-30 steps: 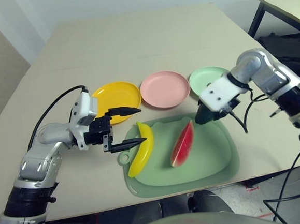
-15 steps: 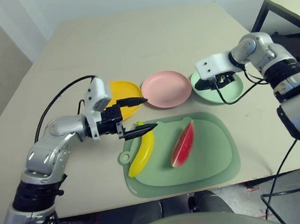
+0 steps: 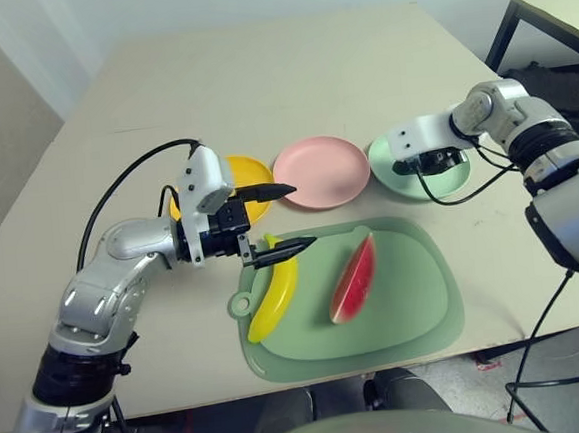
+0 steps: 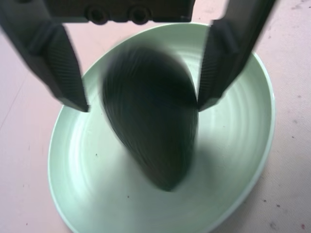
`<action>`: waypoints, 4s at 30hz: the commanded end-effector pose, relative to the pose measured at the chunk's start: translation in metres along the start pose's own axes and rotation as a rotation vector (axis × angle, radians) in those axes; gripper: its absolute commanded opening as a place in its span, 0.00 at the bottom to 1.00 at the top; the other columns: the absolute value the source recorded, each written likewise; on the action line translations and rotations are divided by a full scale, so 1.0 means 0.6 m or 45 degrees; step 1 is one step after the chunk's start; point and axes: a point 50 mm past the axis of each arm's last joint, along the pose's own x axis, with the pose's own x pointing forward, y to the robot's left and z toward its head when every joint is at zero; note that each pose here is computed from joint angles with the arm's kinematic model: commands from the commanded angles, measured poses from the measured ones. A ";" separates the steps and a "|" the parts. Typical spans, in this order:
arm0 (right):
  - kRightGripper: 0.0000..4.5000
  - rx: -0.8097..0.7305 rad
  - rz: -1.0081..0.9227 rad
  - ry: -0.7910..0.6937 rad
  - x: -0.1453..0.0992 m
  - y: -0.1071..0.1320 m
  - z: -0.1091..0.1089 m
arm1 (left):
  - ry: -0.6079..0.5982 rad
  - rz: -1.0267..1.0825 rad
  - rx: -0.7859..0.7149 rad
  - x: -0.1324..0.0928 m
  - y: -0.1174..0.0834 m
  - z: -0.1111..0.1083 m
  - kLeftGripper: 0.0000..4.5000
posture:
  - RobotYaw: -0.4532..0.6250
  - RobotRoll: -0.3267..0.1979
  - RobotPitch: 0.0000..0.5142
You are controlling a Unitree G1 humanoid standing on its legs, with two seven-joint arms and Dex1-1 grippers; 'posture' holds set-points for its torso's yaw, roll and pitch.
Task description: Place the fruits into color-matched plates.
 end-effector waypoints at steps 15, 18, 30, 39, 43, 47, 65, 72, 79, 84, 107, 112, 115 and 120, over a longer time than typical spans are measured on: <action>0.99 -0.510 0.190 -0.370 -0.070 -0.015 0.113 | 0.116 -0.098 0.099 -0.056 0.000 -0.031 1.00 | 0.48 0.62 0.04; 0.99 -0.589 0.233 -0.446 -0.086 0.006 0.142 | 0.120 -0.151 0.112 -0.071 -0.004 -0.035 1.00 | 0.48 0.62 0.05; 0.99 -0.545 0.383 -0.640 -0.125 0.102 0.215 | 0.149 -0.225 0.169 -0.085 0.001 -0.036 1.00 | 0.47 0.62 0.06; 0.99 -0.430 0.416 -0.665 -0.101 0.119 0.239 | 0.198 -0.301 0.213 -0.078 0.004 -0.040 1.00 | 0.46 0.62 0.06; 0.99 -0.382 0.413 -0.669 -0.078 0.124 0.251 | 0.220 -0.308 0.227 -0.079 0.005 -0.041 1.00 | 0.46 0.62 0.06; 0.99 -0.368 0.439 -0.650 -0.056 0.134 0.250 | 0.222 -0.307 0.227 -0.080 0.003 -0.041 1.00 | 0.47 0.62 0.06; 0.99 -0.321 0.482 -0.616 0.013 0.164 0.256 | 0.223 -0.302 0.235 -0.074 0.001 -0.044 1.00 | 0.47 0.62 0.07; 0.99 -0.322 0.490 -0.608 0.019 0.170 0.259 | 0.216 -0.300 0.238 -0.072 0.002 -0.044 1.00 | 0.48 0.62 0.08; 0.97 -0.302 0.536 -0.599 0.024 0.185 0.254 | 0.219 -0.294 0.239 -0.074 0.001 -0.044 1.00 | 0.48 0.62 0.08; 0.67 -0.294 0.550 -0.589 0.032 0.195 0.251 | 0.218 -0.293 0.245 -0.073 0.004 -0.044 1.00 | 0.47 0.62 0.08; 0.49 -0.257 0.409 -0.683 -0.036 0.099 0.269 | 0.144 -0.224 0.150 -0.068 0.004 -0.042 1.00 | 0.48 0.62 0.07; 0.49 -0.162 0.215 -0.727 -0.031 0.035 0.278 | 0.136 -0.140 0.079 -0.066 0.010 -0.040 1.00 | 0.48 0.62 0.07; 0.49 -0.085 0.081 -0.741 -0.022 -0.006 0.279 | 0.157 -0.077 0.046 -0.064 0.017 -0.039 1.00 | 0.48 0.62 0.07; 0.49 0.011 -0.041 -0.714 -0.002 -0.044 0.272 | 0.180 0.023 0.041 -0.059 0.030 -0.036 1.00 | 0.48 0.62 0.07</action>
